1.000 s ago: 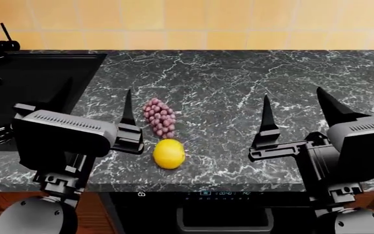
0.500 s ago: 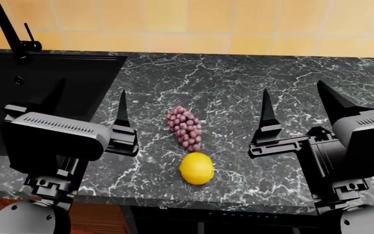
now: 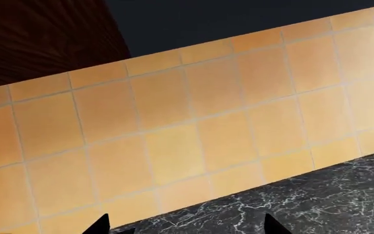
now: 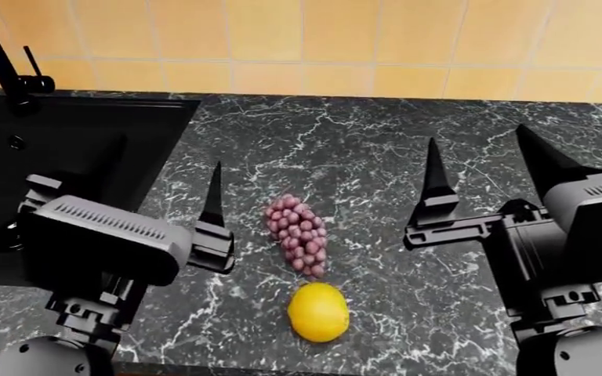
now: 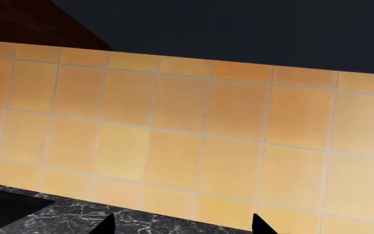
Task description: Pick the lemon, grape from the counter and place them in the cabinet. Then close the cabinet.
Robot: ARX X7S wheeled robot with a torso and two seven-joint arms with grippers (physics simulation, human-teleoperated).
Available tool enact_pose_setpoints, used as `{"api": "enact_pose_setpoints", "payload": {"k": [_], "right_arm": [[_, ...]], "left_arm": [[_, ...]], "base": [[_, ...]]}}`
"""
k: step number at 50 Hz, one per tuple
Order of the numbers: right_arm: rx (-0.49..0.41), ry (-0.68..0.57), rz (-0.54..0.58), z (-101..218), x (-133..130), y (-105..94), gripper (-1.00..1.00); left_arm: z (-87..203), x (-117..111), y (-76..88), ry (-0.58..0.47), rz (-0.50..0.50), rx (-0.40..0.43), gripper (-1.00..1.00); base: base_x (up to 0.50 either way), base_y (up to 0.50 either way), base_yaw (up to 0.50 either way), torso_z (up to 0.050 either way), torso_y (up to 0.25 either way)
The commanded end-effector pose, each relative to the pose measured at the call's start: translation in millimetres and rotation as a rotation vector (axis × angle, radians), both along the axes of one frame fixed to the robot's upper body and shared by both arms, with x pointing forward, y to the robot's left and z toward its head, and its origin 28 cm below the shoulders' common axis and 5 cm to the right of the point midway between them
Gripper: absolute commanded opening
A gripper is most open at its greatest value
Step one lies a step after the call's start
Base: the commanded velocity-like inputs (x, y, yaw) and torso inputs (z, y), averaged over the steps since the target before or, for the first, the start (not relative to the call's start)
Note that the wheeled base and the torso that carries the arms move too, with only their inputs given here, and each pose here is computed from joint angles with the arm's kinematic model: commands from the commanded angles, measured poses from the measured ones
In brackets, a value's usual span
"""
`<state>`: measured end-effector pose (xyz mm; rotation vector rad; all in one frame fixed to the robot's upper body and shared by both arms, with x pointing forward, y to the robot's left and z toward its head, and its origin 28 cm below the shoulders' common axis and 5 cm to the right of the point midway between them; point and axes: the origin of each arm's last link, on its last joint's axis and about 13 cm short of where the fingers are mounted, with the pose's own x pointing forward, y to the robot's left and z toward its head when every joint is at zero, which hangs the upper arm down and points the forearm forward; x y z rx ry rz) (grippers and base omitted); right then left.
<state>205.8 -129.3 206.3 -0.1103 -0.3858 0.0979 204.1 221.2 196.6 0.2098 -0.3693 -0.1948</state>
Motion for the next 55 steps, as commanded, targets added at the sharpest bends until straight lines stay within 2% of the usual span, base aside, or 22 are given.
{"api": "enact_pose_setpoints", "payload": {"k": [1, 5, 11, 18, 24, 31, 46, 55], "right_arm": [[0.008, 0.004, -0.007, 2, 1, -1.8, 1.0], [0.011, 0.003, -0.008, 3, 2, -1.8, 1.0], [0.013, 0.002, -0.013, 6, 3, -1.5, 1.0], [0.025, 0.004, -0.017, 6, 4, -1.8, 1.0], [0.038, 0.005, -0.03, 7, 3, -4.1, 1.0], [0.037, 0.007, -0.034, 8, 3, -3.5, 1.0], [0.035, 0.021, -0.042, 7, 6, -3.2, 1.0], [0.032, 0.021, -0.042, 8, 6, -2.4, 1.0]], "left_arm": [[1, -15, -2.5, 0.06, -0.223, 0.071, 1.0], [6, -16, -2.3, 0.082, -0.322, 0.071, 1.0], [9, -13, -4.8, 0.153, -0.445, 0.126, 1.0], [3, -2, -3.0, 0.208, -0.484, 0.165, 1.0], [0, -3, -0.3, 0.233, -0.575, 0.211, 1.0], [-2, -5, -1.4, 0.283, -0.63, 0.264, 1.0], [-12, -11, 8.5, 0.353, -0.794, 0.248, 1.0], [-21, -8, 7.5, 0.391, -0.837, 0.244, 1.0]], "base": [[0.0, 0.0, 0.0, 0.0, 0.0], [0.0, 0.0, 0.0, 0.0, 0.0], [0.0, 0.0, 0.0, 0.0, 0.0], [0.0, 0.0, 0.0, 0.0, 0.0], [0.0, 0.0, 0.0, 0.0, 0.0], [0.0, 0.0, 0.0, 0.0, 0.0], [0.0, 0.0, 0.0, 0.0, 0.0], [0.0, 0.0, 0.0, 0.0, 0.0]]}}
